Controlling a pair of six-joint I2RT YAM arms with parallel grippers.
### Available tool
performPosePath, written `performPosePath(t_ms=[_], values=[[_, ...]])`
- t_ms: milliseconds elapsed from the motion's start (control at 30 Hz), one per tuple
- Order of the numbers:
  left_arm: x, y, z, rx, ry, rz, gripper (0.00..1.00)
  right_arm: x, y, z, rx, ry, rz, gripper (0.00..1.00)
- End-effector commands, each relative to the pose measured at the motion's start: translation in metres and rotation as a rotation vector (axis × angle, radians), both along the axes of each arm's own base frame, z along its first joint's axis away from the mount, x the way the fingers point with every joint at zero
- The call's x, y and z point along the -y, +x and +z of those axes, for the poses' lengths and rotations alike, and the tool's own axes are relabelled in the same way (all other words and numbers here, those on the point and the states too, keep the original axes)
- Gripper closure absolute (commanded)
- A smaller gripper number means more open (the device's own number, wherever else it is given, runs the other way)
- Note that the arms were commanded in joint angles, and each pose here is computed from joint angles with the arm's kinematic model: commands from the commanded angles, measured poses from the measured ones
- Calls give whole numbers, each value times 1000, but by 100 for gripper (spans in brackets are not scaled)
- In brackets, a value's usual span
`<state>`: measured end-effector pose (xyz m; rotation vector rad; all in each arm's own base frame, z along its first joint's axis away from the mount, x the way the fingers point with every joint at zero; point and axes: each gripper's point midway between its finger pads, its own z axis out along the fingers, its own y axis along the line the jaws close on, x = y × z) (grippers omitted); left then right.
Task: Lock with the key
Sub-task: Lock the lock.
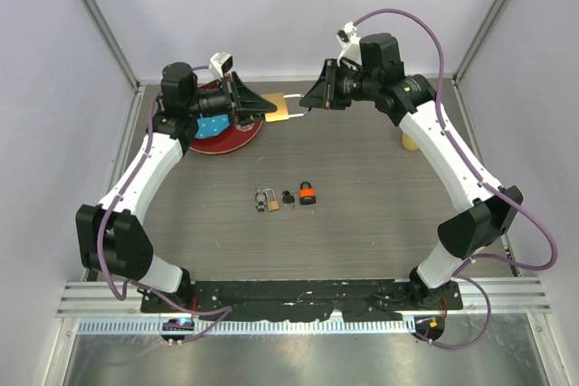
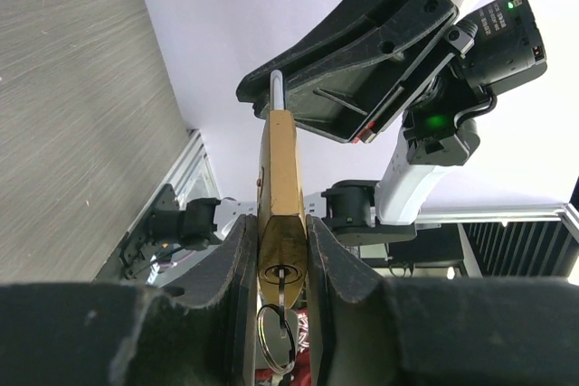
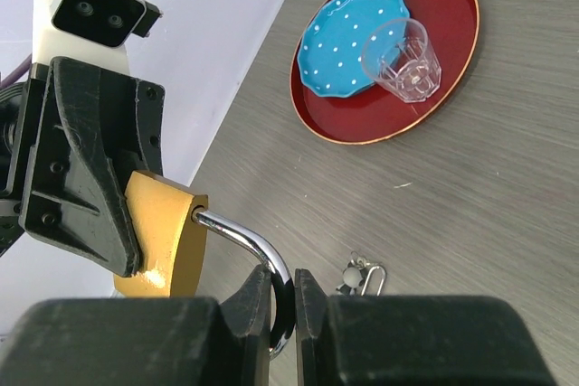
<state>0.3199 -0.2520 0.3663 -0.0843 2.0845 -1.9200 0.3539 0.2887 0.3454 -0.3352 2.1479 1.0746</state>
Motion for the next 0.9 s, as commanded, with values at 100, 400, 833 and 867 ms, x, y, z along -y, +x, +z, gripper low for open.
performPosePath(t_ms=[100,400,833,867], values=[[6,-31,56,219,-84,-84,100,-8,1,6,30,12,-31,98],[22,-29,43,233,-36,-87,100,-21,-13,29,12,78,-2,98],[41,-27,53,256,-68,-86,100,-32,-27,35,51,60,31,98],[42,-27,57,262,-83,-87,100,-31,-28,36,56,57,29,98]])
